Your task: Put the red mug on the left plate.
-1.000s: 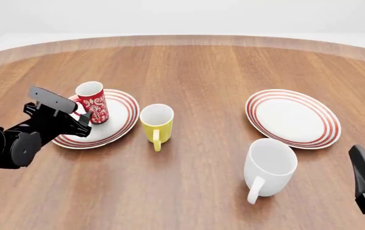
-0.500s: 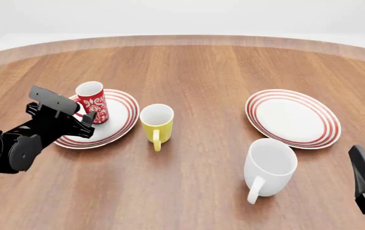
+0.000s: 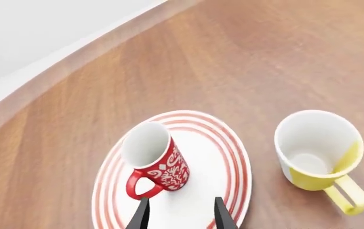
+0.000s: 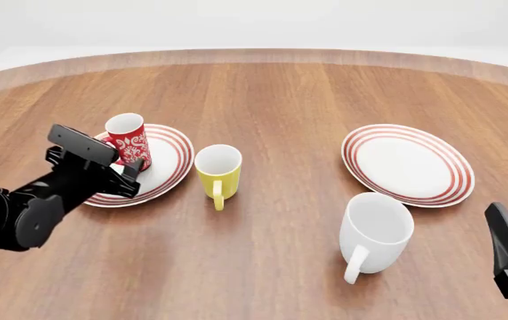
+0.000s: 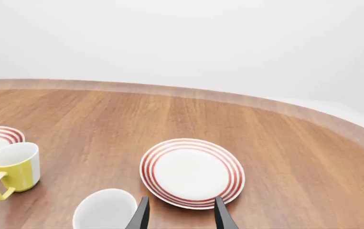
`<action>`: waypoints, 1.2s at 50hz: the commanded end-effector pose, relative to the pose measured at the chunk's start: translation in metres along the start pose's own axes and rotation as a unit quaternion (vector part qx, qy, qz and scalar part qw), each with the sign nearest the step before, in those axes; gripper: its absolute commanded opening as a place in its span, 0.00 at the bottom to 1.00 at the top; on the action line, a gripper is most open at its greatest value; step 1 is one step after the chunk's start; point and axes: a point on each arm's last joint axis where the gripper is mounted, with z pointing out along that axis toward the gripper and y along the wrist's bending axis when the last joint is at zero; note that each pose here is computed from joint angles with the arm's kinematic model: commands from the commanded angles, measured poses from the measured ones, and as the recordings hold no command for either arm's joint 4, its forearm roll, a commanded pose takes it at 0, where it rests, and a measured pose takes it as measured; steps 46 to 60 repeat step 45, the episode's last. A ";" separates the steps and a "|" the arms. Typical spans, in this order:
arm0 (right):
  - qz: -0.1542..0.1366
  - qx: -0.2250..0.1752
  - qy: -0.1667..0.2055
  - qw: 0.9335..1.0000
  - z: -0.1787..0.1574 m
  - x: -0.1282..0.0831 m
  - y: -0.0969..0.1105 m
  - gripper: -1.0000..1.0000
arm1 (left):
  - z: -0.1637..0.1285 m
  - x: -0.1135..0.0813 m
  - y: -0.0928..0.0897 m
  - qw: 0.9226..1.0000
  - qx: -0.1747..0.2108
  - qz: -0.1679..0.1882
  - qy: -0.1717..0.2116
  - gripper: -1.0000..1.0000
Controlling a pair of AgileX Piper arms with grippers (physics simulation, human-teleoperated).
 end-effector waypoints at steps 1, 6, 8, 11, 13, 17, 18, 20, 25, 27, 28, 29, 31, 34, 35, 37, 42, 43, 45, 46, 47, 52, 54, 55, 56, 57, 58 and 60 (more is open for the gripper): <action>0.001 0.000 0.001 1.000 0.000 0.000 0.000 1.00 | -0.002 -0.001 -0.010 1.000 0.015 -0.001 -0.007 1.00; 0.001 0.000 0.002 1.000 0.000 0.000 0.000 1.00 | -0.004 -0.001 -0.013 1.000 0.020 -0.001 -0.010 1.00; 0.001 0.001 0.002 1.000 0.001 0.000 0.000 1.00 | -0.006 -0.003 -0.015 1.000 0.023 -0.002 -0.013 1.00; 0.001 0.000 0.002 1.000 0.001 0.000 0.000 1.00 | -0.008 -0.004 -0.016 1.000 0.026 -0.004 -0.017 1.00; 0.001 0.000 0.002 1.000 0.002 0.000 0.000 1.00 | -0.012 -0.006 -0.019 0.999 0.030 -0.008 -0.021 1.00; 0.000 0.000 0.002 1.000 0.001 0.000 0.000 1.00 | -0.017 -0.008 -0.026 0.999 0.042 -0.009 -0.031 1.00; 0.001 0.000 0.002 1.000 0.001 0.000 0.000 1.00 | -0.017 -0.008 -0.027 0.999 0.043 -0.009 -0.032 1.00; 0.001 0.000 0.003 1.000 0.001 0.000 0.000 1.00 | -0.019 -0.009 -0.030 0.998 0.049 -0.009 -0.034 1.00; 0.000 0.000 0.004 1.000 0.002 0.000 0.000 1.00 | -0.027 -0.012 -0.039 0.997 0.067 -0.010 -0.044 1.00; 0.001 0.000 0.004 1.000 0.003 0.000 0.000 1.00 | -0.027 -0.011 -0.040 0.997 0.069 -0.008 -0.044 1.00; 0.001 0.000 0.005 1.000 0.003 0.001 0.000 1.00 | -0.028 -0.011 -0.042 0.996 0.072 -0.009 -0.044 1.00; 0.001 0.000 0.006 1.000 0.003 0.001 0.000 1.00 | -0.028 -0.011 -0.043 0.996 0.073 -0.009 -0.045 1.00; 0.002 0.000 0.009 1.000 0.005 0.001 0.000 1.00 | -0.031 -0.012 -0.047 0.995 0.083 -0.011 -0.047 1.00; 0.004 0.001 0.011 1.000 0.005 0.001 0.000 1.00 | -0.034 -0.012 -0.051 0.995 0.091 -0.013 -0.050 1.00; 0.004 0.001 0.012 1.000 0.006 0.001 0.000 1.00 | -0.034 -0.011 -0.052 0.994 0.093 -0.013 -0.049 1.00; 0.005 0.000 0.013 1.000 0.005 0.001 0.000 1.00 | -0.037 -0.010 -0.058 0.993 0.103 -0.014 -0.049 1.00; 0.006 0.000 0.015 1.000 0.006 0.002 0.000 1.00 | -0.040 -0.008 -0.065 0.992 0.117 -0.013 -0.051 1.00; 0.006 0.000 0.015 1.000 0.006 0.001 0.000 1.00 | -0.041 -0.008 -0.066 0.991 0.120 -0.013 -0.052 1.00; 0.006 0.000 0.016 1.000 0.006 0.002 0.000 1.00 | -0.047 -0.009 -0.073 0.989 0.136 -0.018 -0.058 1.00; 0.006 0.000 0.016 1.000 0.006 0.002 0.000 1.00 | -0.047 -0.009 -0.073 0.989 0.136 -0.018 -0.058 1.00; 0.006 0.000 0.016 1.000 0.006 0.002 0.000 1.00 | -0.047 -0.009 -0.073 0.989 0.136 -0.018 -0.058 1.00; 0.006 0.000 0.016 1.000 0.006 0.002 0.000 1.00 | -0.047 -0.009 -0.073 0.989 0.136 -0.018 -0.058 1.00; 0.006 0.000 0.016 1.000 0.006 0.002 0.000 1.00 | -0.047 -0.009 -0.073 0.989 0.136 -0.018 -0.058 1.00; 0.006 0.000 0.016 1.000 0.006 0.002 0.000 1.00 | -0.047 -0.009 -0.073 0.989 0.136 -0.018 -0.058 1.00; 0.006 0.000 0.016 1.000 0.006 0.002 0.000 1.00 | -0.047 -0.009 -0.073 0.989 0.136 -0.018 -0.058 1.00; 0.006 0.000 0.016 1.000 0.006 0.002 0.000 1.00 | -0.047 -0.009 -0.073 0.989 0.136 -0.018 -0.058 1.00; 0.006 0.000 0.016 1.000 0.006 0.002 0.000 1.00 | -0.047 -0.009 -0.073 0.989 0.136 -0.018 -0.058 1.00; 0.006 0.000 0.016 1.000 0.006 0.002 0.000 1.00 | -0.047 -0.009 -0.073 0.989 0.136 -0.018 -0.058 1.00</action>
